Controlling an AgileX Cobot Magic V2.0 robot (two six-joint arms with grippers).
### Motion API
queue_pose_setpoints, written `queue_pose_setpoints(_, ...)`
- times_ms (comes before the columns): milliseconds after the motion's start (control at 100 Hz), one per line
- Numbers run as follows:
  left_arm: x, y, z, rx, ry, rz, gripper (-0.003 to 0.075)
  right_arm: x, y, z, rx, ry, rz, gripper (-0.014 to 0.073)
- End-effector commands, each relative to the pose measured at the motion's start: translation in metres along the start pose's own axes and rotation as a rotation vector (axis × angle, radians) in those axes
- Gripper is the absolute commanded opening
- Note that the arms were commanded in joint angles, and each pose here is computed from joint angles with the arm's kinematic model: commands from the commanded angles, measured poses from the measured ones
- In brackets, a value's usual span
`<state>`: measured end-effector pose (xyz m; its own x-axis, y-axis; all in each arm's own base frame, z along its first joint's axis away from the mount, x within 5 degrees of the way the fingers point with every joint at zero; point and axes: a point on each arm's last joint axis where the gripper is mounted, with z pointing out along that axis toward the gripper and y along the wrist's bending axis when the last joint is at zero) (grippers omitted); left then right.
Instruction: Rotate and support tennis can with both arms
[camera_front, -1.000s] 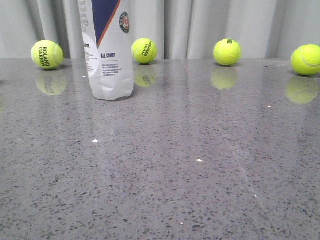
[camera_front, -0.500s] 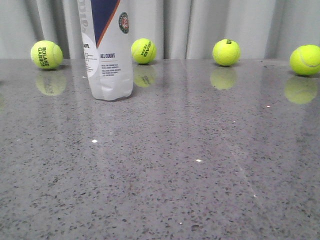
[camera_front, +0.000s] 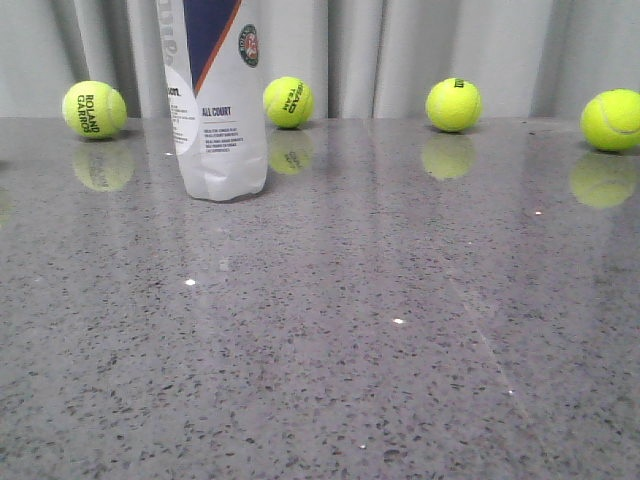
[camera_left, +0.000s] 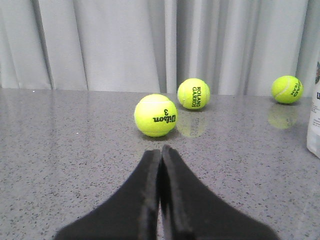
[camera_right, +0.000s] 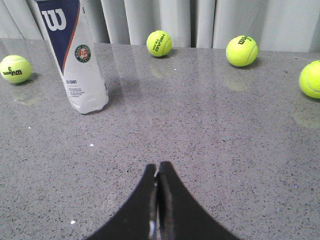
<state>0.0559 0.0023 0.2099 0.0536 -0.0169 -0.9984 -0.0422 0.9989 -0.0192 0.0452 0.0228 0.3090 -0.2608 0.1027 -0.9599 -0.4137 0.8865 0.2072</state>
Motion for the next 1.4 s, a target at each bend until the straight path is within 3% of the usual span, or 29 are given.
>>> queue_pose_setpoints(0,0.007,0.001,-0.001,-0.003,-0.061,-0.011,-0.002,-0.014,0.002,-0.002,-0.007,-0.091,-0.017,-0.0069)
queue_pose_setpoints(430,0.007,0.001,-0.001,-0.003,-0.061,-0.011,-0.002,-0.012,0.001,0.0,-0.002,-0.09,-0.028,-0.0069)
queue_pose_setpoints(670,0.007,0.001,-0.001,-0.003,-0.061,-0.011,-0.002,-0.01,-0.002,0.006,0.022,-0.216,-0.024,-0.0069)
queue_pose_setpoints(940,0.007,0.001,-0.001,-0.003,-0.061,-0.011,-0.002,0.012,-0.021,0.019,0.227,-0.282,-0.017,-0.0069)
queue_pose_setpoints(1070,0.007,0.001,-0.001,-0.003,-0.061,-0.011,-0.002,0.023,-0.03,0.021,0.32,-0.324,-0.087,-0.0069)
queue_pose_setpoints(1220,0.007,0.001,-0.001,-0.003,-0.061,-0.011,-0.002,0.042,-0.037,0.02,0.373,-0.406,-0.133,-0.0069)
queue_pose_setpoints(1390,0.007,0.001,-0.001,-0.003,-0.061,-0.011,-0.002,0.072,-0.043,0.02,0.418,-0.391,-0.171,-0.0069)
